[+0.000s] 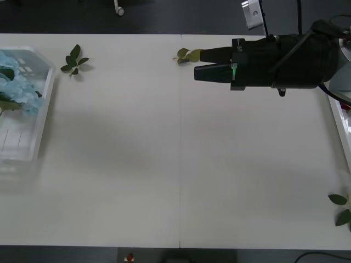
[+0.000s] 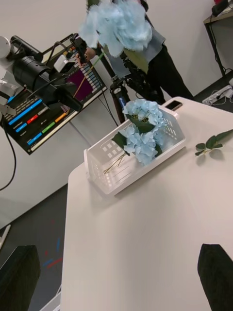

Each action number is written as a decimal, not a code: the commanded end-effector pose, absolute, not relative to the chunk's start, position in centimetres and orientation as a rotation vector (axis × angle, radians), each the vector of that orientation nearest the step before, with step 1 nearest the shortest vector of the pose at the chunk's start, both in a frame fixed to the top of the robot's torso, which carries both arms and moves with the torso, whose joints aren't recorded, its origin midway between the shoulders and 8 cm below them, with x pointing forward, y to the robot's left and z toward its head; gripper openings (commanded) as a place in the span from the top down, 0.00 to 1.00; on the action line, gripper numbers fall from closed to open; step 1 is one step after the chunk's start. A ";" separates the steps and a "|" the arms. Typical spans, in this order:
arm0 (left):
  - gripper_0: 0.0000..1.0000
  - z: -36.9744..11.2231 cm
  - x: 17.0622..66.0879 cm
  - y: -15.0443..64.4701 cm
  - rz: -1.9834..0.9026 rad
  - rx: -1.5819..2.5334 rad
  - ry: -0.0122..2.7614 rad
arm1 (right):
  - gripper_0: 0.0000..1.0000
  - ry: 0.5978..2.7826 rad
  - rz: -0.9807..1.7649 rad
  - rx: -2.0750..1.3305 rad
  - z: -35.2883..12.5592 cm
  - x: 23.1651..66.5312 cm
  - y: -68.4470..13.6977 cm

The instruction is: Put the red flowers into the right box and the blue flowers into the left box

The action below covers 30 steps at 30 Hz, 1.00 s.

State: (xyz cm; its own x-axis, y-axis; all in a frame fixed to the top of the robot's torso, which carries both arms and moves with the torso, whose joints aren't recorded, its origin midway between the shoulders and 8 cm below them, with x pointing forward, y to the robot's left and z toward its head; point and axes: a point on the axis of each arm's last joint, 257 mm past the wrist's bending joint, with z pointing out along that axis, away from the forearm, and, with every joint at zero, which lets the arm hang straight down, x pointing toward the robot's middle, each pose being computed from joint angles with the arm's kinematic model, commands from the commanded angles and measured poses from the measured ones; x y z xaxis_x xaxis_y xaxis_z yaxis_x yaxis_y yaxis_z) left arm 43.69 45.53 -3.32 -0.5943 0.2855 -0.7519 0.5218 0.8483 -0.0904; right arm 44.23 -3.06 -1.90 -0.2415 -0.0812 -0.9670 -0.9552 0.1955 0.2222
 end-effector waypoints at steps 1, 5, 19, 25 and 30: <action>1.00 -2.1 42.7 50.7 -0.198 0.462 2.296 | 0.06 1.498 1.144 -1.099 -0.7 43.0 -3.5; 1.00 -3.0 42.3 54.2 -0.082 0.372 2.335 | 0.05 1.511 1.166 -1.116 -0.9 42.6 -4.3; 1.00 -9.8 43.7 59.9 0.131 0.223 2.481 | 0.05 1.543 1.248 -1.191 -2.6 41.2 -5.7; 1.00 -13.8 44.5 60.6 0.140 0.180 2.543 | 0.05 1.555 1.249 -1.198 -3.5 41.0 -5.4; 1.00 -16.7 45.0 61.5 0.208 0.164 2.585 | 0.05 1.569 1.251 -1.192 -4.1 41.1 -5.3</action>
State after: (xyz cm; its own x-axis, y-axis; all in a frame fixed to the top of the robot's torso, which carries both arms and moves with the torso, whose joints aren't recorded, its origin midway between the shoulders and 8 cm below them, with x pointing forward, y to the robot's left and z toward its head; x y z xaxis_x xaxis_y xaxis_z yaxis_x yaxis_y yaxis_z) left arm 43.93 60.04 -18.52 -0.8578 0.1993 -0.4738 0.1440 0.9780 0.1508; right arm 41.41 -6.13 -5.21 -0.3065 -0.1919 -0.9323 -0.9509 0.1051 0.2910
